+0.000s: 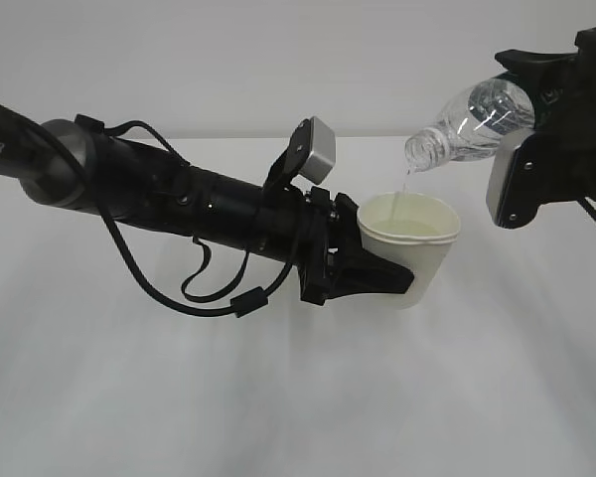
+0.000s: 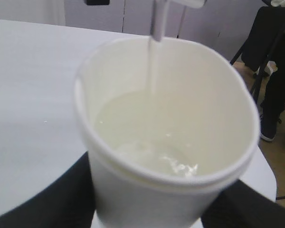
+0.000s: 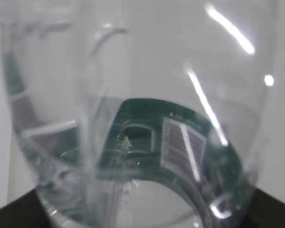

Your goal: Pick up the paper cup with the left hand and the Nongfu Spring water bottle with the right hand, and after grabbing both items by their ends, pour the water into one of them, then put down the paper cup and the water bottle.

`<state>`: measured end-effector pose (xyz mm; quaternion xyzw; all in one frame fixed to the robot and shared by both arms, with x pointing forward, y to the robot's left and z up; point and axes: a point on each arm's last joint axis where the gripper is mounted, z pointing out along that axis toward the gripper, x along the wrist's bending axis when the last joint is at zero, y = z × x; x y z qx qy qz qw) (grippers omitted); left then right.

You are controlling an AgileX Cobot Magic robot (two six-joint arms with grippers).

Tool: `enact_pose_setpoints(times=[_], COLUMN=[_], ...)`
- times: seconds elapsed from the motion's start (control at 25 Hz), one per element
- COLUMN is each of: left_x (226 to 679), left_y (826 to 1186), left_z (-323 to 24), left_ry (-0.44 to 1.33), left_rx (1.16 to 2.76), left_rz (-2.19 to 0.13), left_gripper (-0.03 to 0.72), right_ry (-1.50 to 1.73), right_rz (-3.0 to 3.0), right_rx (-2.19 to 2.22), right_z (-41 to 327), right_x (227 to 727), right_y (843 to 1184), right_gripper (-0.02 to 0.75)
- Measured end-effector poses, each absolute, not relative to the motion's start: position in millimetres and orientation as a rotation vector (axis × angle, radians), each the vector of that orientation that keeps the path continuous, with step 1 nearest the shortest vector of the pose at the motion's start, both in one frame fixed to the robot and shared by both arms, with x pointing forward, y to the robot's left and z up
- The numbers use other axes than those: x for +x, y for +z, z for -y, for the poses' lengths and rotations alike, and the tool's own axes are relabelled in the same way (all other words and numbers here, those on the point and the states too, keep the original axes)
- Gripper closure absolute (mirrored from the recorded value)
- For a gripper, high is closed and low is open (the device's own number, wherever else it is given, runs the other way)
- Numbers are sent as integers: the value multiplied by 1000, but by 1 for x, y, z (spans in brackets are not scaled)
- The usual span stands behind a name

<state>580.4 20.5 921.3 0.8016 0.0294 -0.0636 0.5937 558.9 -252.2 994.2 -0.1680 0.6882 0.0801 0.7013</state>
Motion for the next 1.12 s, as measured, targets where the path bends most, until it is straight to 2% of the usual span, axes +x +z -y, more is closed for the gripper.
enact_pose_setpoints(times=[1.12], left_x=[580], left_y=[921], left_z=[-21], left_ry=[-149], left_rx=[1867], left_rz=[-64], left_gripper=[259], right_ry=[174], right_rz=[-1521], right_rx=[-380], right_z=[252], right_x=[559], right_y=[995], right_gripper=[265])
